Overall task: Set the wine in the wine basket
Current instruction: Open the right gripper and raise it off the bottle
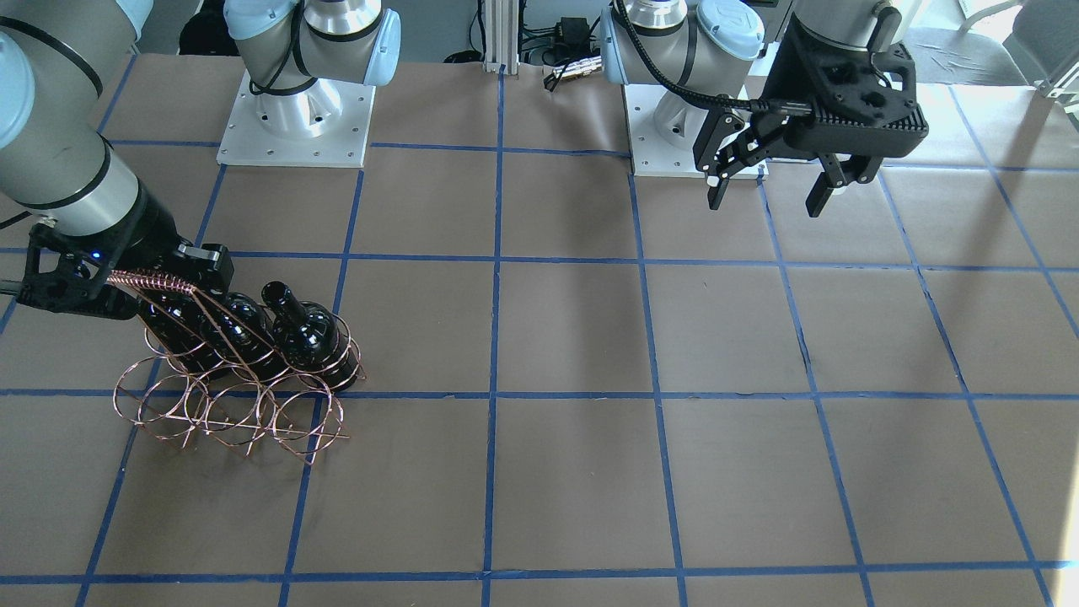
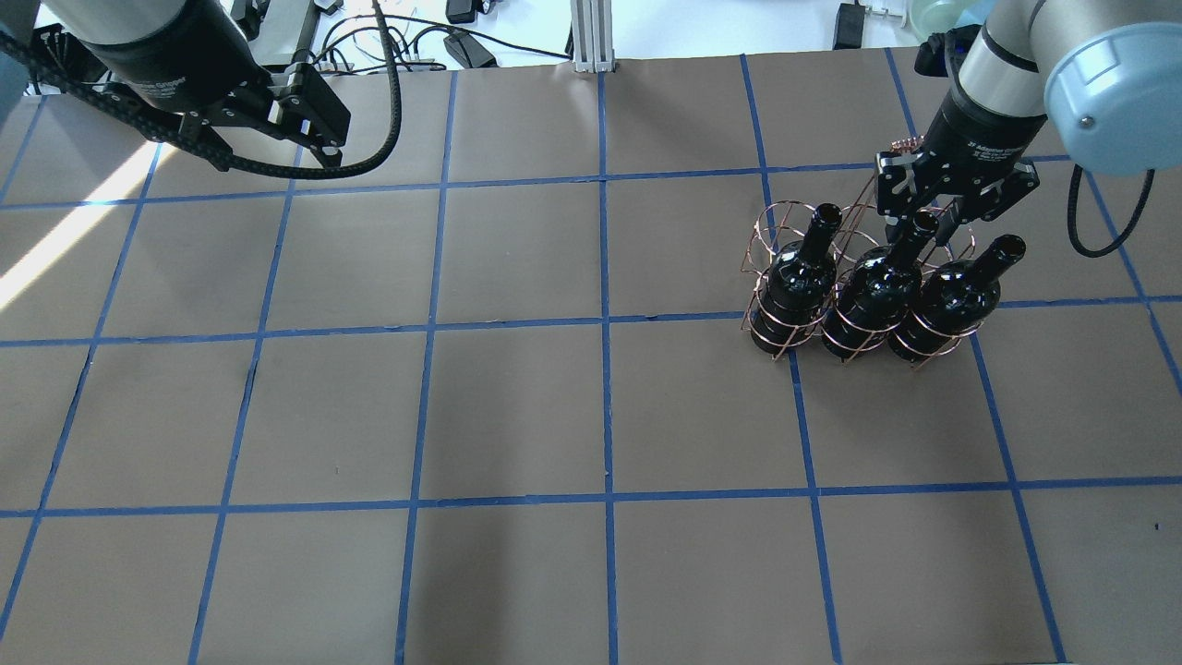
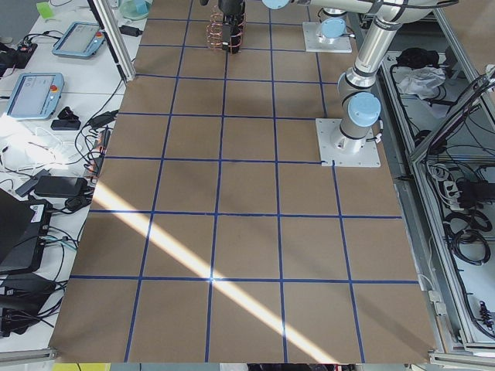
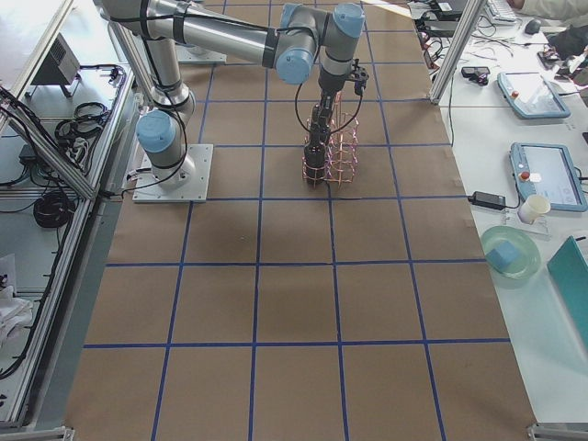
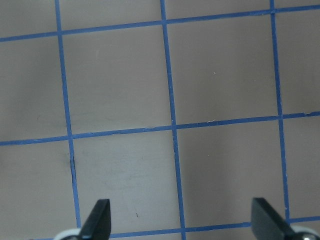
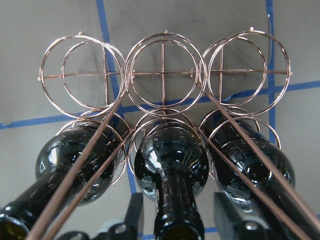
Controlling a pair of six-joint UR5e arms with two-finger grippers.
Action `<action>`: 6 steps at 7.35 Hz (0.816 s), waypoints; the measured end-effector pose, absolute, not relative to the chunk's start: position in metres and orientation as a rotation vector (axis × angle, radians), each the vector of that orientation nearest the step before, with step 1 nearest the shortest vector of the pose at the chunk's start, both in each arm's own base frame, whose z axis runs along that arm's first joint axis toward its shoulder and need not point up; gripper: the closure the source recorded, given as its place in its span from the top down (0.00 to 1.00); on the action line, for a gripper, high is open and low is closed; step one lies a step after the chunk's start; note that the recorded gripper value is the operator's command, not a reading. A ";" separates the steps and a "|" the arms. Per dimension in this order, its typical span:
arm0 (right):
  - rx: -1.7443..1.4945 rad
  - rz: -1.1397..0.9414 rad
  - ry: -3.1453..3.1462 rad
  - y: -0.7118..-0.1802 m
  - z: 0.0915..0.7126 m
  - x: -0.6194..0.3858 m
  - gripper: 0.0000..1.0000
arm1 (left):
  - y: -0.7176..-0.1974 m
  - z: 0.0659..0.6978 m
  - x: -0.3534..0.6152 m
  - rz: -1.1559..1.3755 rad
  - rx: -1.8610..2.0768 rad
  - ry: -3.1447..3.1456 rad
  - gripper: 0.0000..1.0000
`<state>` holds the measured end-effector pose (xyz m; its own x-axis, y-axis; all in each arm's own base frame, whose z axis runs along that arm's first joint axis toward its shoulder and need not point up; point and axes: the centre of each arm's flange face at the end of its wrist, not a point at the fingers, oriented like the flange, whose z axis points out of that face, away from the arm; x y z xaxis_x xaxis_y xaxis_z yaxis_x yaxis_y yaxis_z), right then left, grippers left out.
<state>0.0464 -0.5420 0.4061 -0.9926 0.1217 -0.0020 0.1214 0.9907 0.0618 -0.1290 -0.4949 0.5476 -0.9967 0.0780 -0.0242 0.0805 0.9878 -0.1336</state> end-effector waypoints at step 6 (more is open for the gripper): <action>0.212 -0.081 3.116 -0.484 0.531 0.133 0.99 | -0.495 0.548 -0.129 -0.212 0.124 3.113 1.00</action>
